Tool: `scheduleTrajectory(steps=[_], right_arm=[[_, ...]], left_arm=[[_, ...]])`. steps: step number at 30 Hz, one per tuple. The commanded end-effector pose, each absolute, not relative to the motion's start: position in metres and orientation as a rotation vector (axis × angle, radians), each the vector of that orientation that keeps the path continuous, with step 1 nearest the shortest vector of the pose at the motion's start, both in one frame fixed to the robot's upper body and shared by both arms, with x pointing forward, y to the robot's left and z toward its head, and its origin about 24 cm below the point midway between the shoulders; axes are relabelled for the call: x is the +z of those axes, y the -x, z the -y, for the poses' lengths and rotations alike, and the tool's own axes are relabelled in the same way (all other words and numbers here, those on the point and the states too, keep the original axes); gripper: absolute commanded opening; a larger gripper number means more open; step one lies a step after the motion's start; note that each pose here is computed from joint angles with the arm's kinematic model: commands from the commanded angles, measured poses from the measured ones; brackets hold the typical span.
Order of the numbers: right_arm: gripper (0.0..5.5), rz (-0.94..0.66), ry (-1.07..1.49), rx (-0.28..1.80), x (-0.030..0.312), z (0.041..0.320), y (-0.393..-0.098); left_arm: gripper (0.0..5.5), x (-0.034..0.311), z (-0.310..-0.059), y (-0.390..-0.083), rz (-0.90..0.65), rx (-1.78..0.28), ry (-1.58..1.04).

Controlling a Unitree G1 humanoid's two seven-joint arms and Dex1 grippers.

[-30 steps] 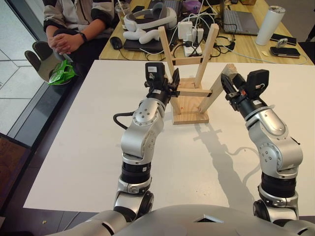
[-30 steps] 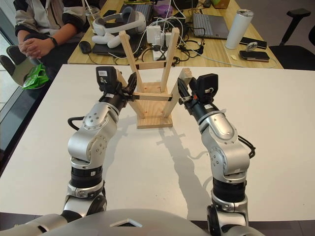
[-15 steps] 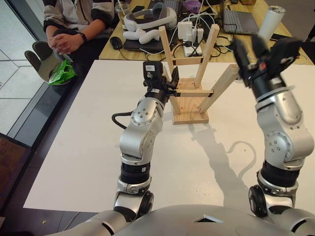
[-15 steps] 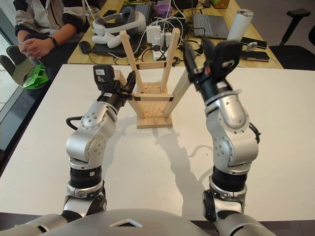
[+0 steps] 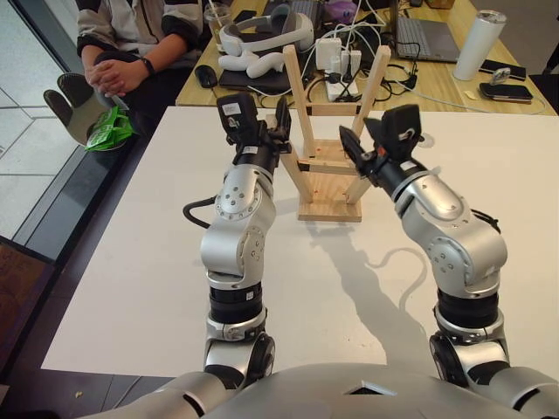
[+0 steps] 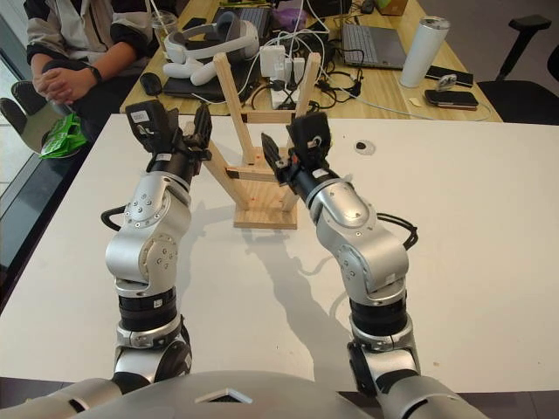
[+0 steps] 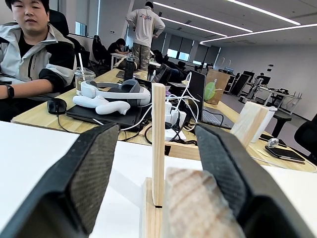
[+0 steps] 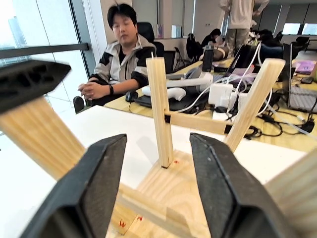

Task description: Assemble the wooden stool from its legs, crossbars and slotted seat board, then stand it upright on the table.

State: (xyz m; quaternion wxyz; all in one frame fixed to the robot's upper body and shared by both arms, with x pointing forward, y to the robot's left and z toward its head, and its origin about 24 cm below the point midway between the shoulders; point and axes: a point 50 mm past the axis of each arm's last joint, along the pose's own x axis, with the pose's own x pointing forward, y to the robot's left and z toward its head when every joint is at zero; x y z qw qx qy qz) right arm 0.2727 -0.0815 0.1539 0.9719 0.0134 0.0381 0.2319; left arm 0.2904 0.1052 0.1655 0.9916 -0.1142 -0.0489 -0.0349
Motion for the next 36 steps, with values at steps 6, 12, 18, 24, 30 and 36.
scheduleTrajectory(steps=[6,12,18,24,30,36], right_arm=[[2.34,-0.025,-0.041,0.549,0.150,0.052,-0.284],[2.34,0.074,-0.071,0.552,0.163,0.051,-0.286],[2.34,-0.316,0.148,0.575,0.089,0.060,-0.284],[2.34,-0.273,0.147,0.555,0.095,0.063,-0.287],[2.34,0.216,-0.168,0.513,0.194,0.055,-0.297],[2.56,0.599,-0.412,0.537,0.298,0.077,-0.276]], left_arm=[[2.83,0.170,-0.097,-0.291,0.112,-0.095,0.263],[2.83,0.179,-0.101,-0.286,0.158,-0.103,0.355],[2.83,0.180,-0.104,-0.287,0.158,-0.093,0.382],[2.83,0.178,-0.104,-0.287,0.148,-0.090,0.383],[2.83,0.185,-0.120,-0.289,0.184,-0.030,0.370],[3.62,0.215,-0.161,-0.281,0.335,0.043,0.349]])
